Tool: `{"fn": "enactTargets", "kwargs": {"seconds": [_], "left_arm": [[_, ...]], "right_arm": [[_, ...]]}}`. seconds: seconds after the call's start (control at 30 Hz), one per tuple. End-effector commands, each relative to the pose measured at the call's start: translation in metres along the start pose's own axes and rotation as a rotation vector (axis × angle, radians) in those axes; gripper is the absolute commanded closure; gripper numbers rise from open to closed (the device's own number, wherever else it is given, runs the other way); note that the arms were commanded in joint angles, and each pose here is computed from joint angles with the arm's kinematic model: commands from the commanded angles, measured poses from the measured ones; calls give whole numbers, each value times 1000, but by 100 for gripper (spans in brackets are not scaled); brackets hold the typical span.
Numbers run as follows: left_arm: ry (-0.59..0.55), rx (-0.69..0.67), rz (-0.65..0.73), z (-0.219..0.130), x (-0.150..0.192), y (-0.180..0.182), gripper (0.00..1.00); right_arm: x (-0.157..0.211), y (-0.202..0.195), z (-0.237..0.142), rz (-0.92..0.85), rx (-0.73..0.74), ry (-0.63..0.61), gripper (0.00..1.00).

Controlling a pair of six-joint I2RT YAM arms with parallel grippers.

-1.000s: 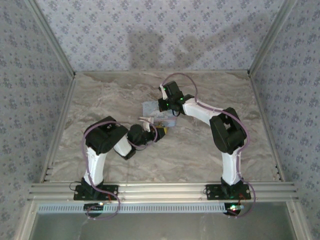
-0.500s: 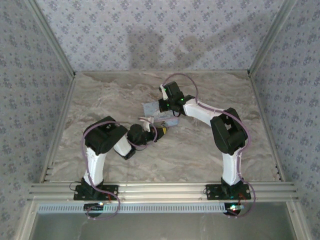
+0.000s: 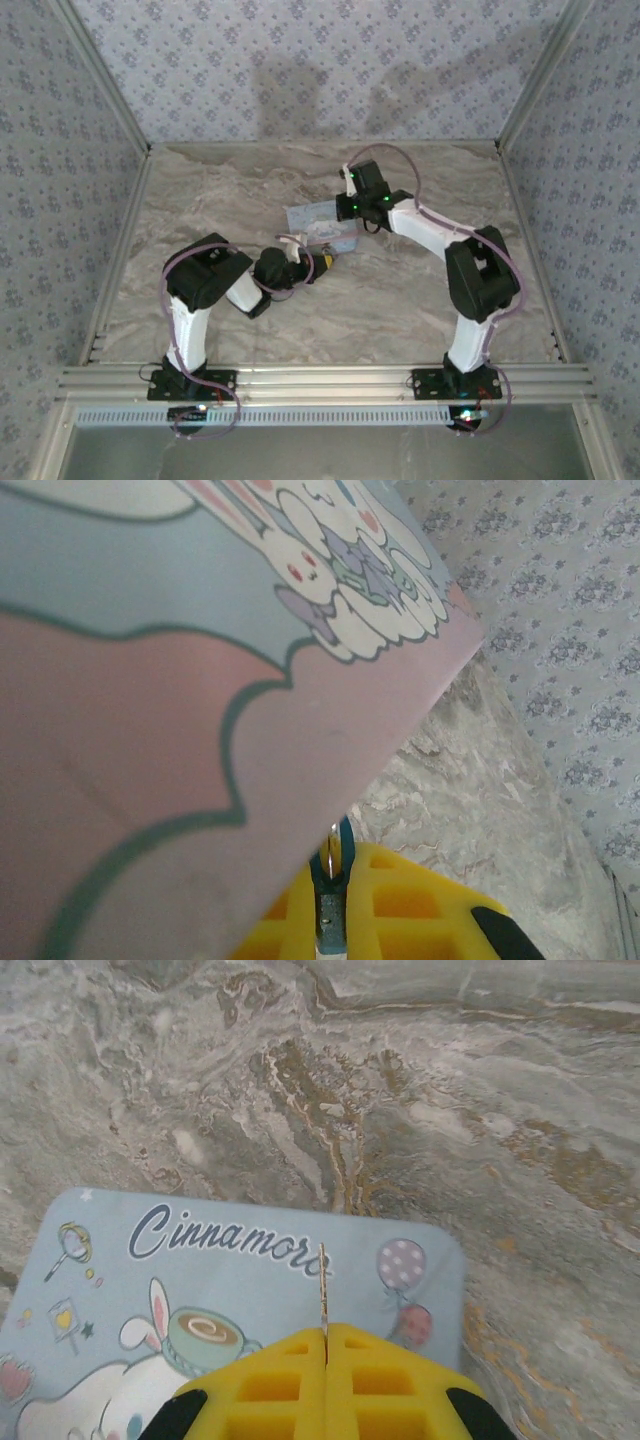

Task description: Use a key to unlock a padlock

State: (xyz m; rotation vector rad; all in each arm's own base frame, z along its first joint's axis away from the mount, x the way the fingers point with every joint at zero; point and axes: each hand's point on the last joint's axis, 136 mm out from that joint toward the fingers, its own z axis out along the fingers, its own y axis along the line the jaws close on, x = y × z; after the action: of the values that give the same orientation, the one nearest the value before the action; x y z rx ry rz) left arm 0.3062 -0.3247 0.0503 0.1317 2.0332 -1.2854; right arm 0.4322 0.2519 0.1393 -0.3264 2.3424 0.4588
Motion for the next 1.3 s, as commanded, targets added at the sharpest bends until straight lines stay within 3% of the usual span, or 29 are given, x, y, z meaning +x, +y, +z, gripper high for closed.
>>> {"fn": "enactTargets", "kwargs": {"seconds": [0.0, 0.27, 0.63, 0.83, 1.27], "left_arm": [[107, -136, -85, -11, 32, 34, 95], [87, -139, -116, -8, 23, 26, 95], [45, -114, -146, 1, 6, 10, 95], [31, -103, -154, 2, -1, 4, 95], [21, -49, -172, 6, -12, -13, 95]], "right_arm": [[-13, 0, -32, 81, -50, -82, 100], [12, -14, -98, 248, -228, -197, 100], [67, 9, -164, 289, -479, -269, 100], [100, 16, -168, 332, -553, -235, 100], [157, 30, -126, 359, -596, -62, 100]]}}
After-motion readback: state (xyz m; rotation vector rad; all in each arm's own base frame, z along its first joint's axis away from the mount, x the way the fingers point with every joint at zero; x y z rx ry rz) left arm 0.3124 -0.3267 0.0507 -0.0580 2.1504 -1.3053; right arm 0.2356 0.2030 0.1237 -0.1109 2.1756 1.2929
